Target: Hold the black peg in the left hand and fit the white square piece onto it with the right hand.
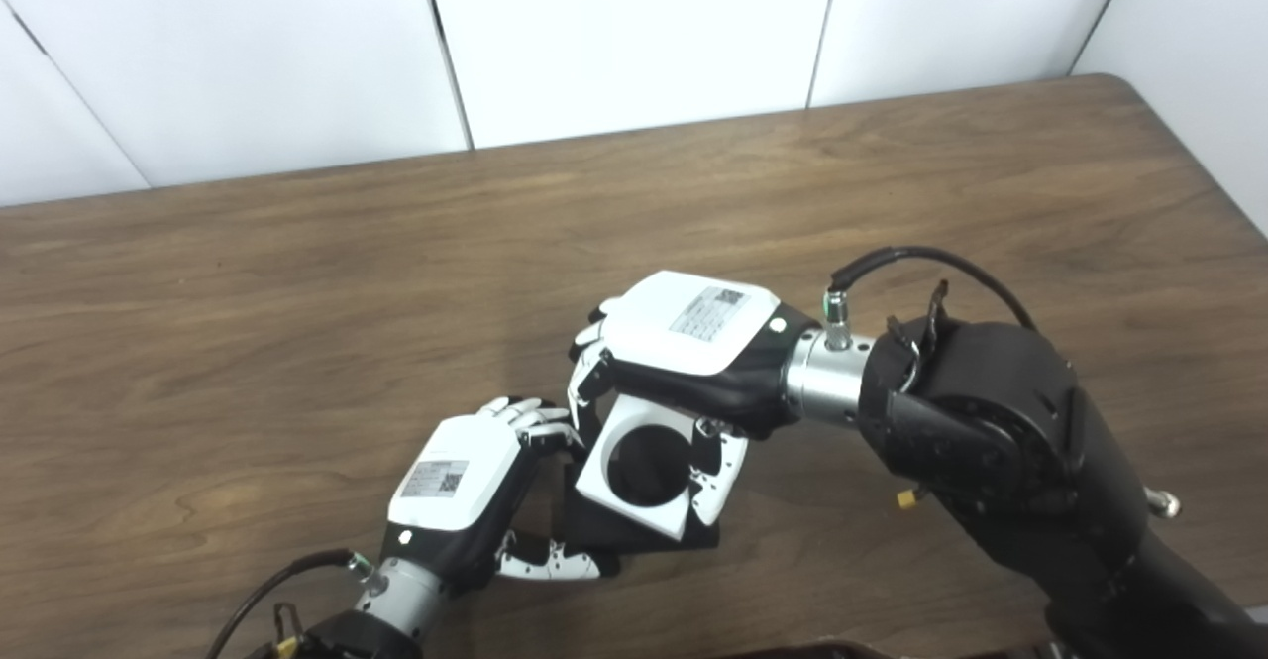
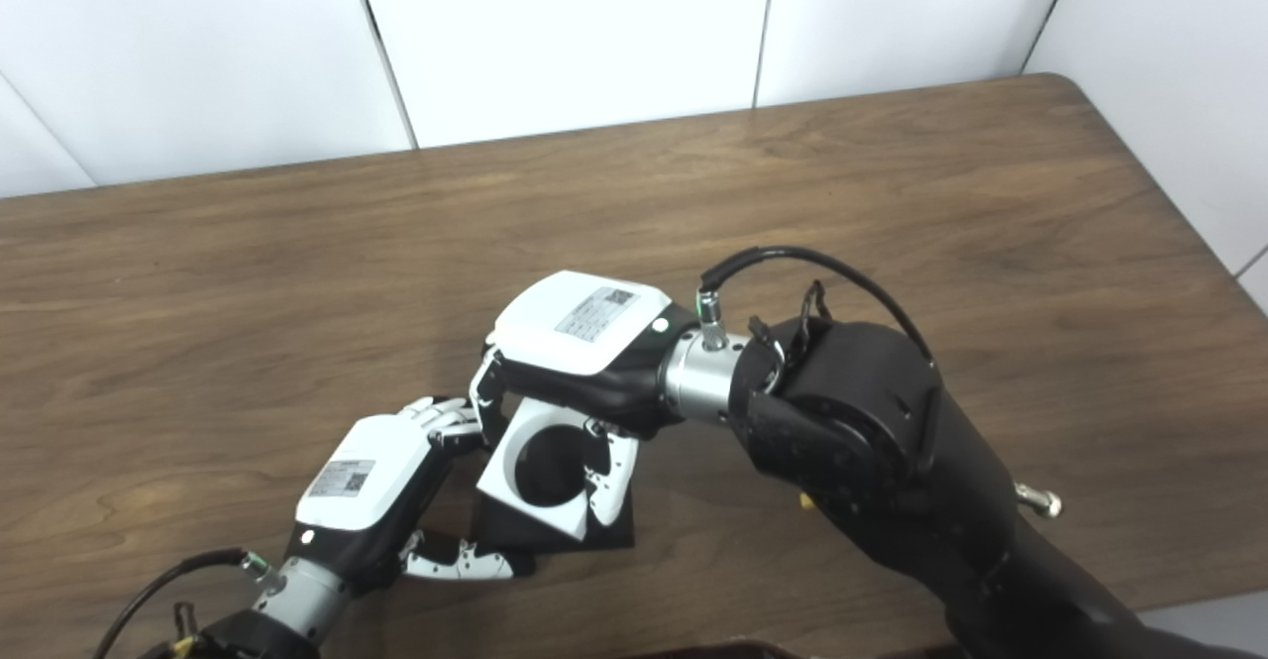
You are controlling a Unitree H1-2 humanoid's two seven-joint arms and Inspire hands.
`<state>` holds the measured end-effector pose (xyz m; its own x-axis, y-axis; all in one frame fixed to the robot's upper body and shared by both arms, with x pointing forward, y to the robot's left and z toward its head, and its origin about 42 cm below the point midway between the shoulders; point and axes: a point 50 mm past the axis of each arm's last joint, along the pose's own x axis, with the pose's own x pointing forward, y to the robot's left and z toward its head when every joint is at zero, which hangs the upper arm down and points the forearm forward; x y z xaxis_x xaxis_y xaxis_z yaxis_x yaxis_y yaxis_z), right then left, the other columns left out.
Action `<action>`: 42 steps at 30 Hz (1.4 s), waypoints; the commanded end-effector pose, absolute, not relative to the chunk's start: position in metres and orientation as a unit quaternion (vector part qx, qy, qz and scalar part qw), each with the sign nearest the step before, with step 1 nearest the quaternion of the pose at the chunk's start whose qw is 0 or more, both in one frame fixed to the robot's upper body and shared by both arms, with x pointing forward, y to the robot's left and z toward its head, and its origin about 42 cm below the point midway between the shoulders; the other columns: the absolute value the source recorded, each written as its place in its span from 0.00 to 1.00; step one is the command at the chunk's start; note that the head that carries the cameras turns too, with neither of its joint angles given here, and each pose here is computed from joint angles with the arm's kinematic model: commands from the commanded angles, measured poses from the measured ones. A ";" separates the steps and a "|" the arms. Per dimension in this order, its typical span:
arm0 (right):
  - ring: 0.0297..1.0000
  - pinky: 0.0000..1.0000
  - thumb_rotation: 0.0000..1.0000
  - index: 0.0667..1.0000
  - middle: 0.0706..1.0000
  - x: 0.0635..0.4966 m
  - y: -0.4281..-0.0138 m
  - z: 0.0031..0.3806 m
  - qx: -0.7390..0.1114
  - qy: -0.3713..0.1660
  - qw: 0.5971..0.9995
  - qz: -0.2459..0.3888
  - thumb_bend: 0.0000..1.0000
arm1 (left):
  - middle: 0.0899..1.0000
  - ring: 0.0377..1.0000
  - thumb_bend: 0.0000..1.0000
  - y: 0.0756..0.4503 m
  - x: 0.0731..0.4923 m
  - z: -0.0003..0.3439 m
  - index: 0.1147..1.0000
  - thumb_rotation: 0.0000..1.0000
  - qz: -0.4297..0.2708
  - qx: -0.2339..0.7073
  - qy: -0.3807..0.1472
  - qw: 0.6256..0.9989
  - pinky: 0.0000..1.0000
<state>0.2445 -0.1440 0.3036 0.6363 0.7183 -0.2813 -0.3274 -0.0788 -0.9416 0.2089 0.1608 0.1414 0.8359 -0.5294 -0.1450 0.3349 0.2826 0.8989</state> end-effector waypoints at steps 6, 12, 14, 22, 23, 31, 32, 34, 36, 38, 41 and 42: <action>0.86 0.91 0.13 0.45 0.72 0.254 -0.147 0.302 -0.634 -0.152 0.649 0.394 0.52 | 0.78 0.86 0.51 0.158 0.201 0.131 0.42 0.05 -0.300 0.545 -0.067 0.780 0.90; 0.87 0.90 0.13 0.45 0.73 0.262 -0.152 0.299 -0.636 -0.139 0.650 0.391 0.52 | 0.79 0.86 0.51 0.158 0.201 0.131 0.42 0.05 -0.300 0.545 -0.068 0.780 0.91; 0.88 0.90 0.13 0.45 0.73 0.264 -0.154 0.299 -0.637 -0.135 0.653 0.388 0.52 | 0.78 0.86 0.50 0.158 0.200 0.131 0.42 0.05 -0.300 0.545 -0.068 0.780 0.90; 0.87 0.88 0.13 0.45 0.73 0.271 -0.161 0.296 -0.638 -0.126 0.656 0.382 0.52 | 0.79 0.86 0.50 0.158 0.200 0.131 0.42 0.05 -0.300 0.546 -0.068 0.780 0.91; 0.87 0.88 0.13 0.45 0.73 0.271 -0.161 0.295 -0.637 -0.127 0.657 0.381 0.52 | 0.78 0.85 0.51 0.158 0.200 0.131 0.42 0.05 -0.299 0.545 -0.070 0.781 0.91; 0.90 0.93 0.29 0.75 0.81 0.266 -0.157 0.299 -0.639 -0.129 0.659 0.374 0.98 | 0.79 0.86 0.51 0.159 0.202 0.131 0.42 0.05 -0.299 0.546 -0.067 0.780 0.91; 0.91 0.95 0.33 0.77 0.83 0.266 -0.156 0.301 -0.642 -0.130 0.658 0.373 1.00 | 0.79 0.86 0.51 0.159 0.202 0.131 0.42 0.05 -0.299 0.546 -0.066 0.780 0.91; 0.92 0.95 0.35 0.77 0.83 0.265 -0.154 0.304 -0.646 -0.133 0.654 0.371 1.00 | 0.79 0.86 0.51 0.159 0.202 0.131 0.42 0.05 -0.299 0.546 -0.064 0.780 0.91; 0.93 0.96 0.37 0.79 0.84 0.264 -0.153 0.309 -0.649 -0.135 0.651 0.370 1.00 | 0.79 0.86 0.50 0.159 0.202 0.131 0.42 0.05 -0.299 0.547 -0.065 0.779 0.92; 0.94 0.97 0.40 0.79 0.85 0.263 -0.152 0.312 -0.650 -0.135 0.648 0.373 1.00 | 0.78 0.86 0.51 0.159 0.202 0.131 0.42 0.05 -0.299 0.547 -0.066 0.779 0.91; 0.95 1.00 0.48 0.78 0.87 0.262 -0.151 0.320 -0.650 -0.139 0.643 0.380 1.00 | 0.78 0.86 0.51 0.159 0.202 0.130 0.42 0.05 -0.299 0.548 -0.064 0.778 0.92; 0.95 1.00 0.50 0.77 0.87 0.262 -0.151 0.323 -0.650 -0.143 0.643 0.380 1.00 | 0.78 0.86 0.51 0.159 0.202 0.131 0.42 0.05 -0.299 0.549 -0.064 0.778 0.92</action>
<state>0.2617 -0.1504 0.3095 0.6806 0.6754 -0.2839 -0.2993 -0.0974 -0.9492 0.2077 0.1573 0.1420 0.8376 -0.5276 -0.1418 0.3303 0.2824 0.9006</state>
